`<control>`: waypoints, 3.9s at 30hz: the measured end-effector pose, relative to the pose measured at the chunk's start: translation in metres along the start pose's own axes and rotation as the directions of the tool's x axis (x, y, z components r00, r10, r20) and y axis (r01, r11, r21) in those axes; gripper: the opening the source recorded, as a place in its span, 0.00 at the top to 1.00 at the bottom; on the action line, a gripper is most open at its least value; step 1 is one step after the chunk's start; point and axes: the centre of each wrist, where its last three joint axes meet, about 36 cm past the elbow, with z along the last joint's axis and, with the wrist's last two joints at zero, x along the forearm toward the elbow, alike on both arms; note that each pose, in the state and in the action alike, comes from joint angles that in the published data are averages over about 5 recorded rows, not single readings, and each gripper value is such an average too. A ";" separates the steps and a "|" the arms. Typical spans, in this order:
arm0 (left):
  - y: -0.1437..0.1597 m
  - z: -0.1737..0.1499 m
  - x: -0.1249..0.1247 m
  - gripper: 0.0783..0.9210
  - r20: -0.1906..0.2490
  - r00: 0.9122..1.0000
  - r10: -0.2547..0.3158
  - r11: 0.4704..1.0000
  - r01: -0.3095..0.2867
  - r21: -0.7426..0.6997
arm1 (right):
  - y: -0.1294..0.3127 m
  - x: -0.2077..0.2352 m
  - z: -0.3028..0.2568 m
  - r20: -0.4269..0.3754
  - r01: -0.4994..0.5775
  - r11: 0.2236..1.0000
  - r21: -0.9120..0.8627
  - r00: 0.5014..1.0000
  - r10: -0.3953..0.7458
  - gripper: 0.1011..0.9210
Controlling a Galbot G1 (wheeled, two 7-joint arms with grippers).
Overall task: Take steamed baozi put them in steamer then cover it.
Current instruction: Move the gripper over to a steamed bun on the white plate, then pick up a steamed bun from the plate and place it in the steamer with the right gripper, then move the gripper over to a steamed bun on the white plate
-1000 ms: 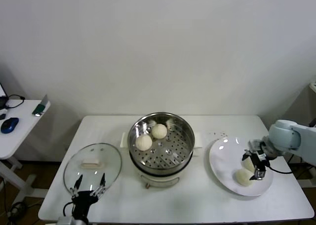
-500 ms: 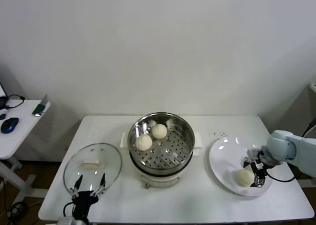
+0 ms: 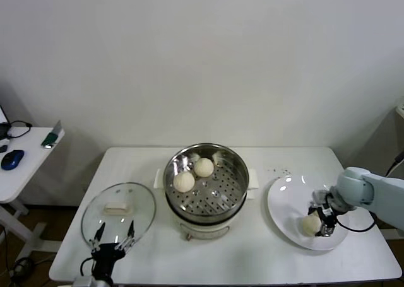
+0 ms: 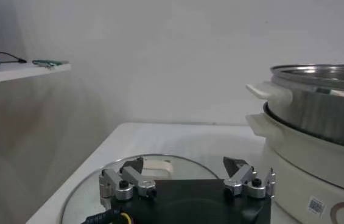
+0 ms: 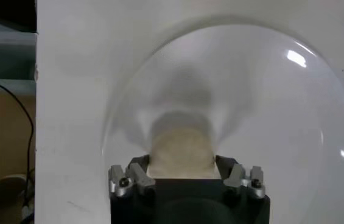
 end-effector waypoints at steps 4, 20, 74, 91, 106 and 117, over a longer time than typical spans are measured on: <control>-0.001 0.000 -0.001 0.12 0.002 1.000 0.001 1.000 -0.001 0.002 | -0.002 0.003 0.000 0.000 0.003 1.000 0.004 1.000 -0.003 0.25; -0.005 -0.001 -0.001 0.12 0.002 1.000 0.000 1.000 0.000 0.007 | -0.036 0.061 -0.032 0.036 -0.018 0.992 0.125 0.999 0.013 0.28; -0.002 -0.004 0.007 0.12 0.001 1.000 -0.025 1.000 0.025 0.001 | -0.001 0.150 -0.373 0.070 -0.083 0.109 0.991 0.991 0.117 0.28; -0.001 -0.004 0.006 0.12 0.005 1.000 -0.028 1.000 0.028 0.005 | -0.001 0.123 -0.387 0.086 -0.098 0.104 0.990 0.990 0.116 0.19; -0.005 -0.005 0.005 0.12 0.007 1.000 -0.016 1.000 0.016 0.007 | -0.063 0.202 -0.317 0.013 -0.051 0.358 0.932 0.994 0.108 0.12; -0.004 -0.008 0.002 0.12 0.013 1.000 -0.011 1.000 0.011 0.012 | -0.114 0.264 -0.151 -0.001 -0.099 0.757 0.645 0.992 0.130 0.12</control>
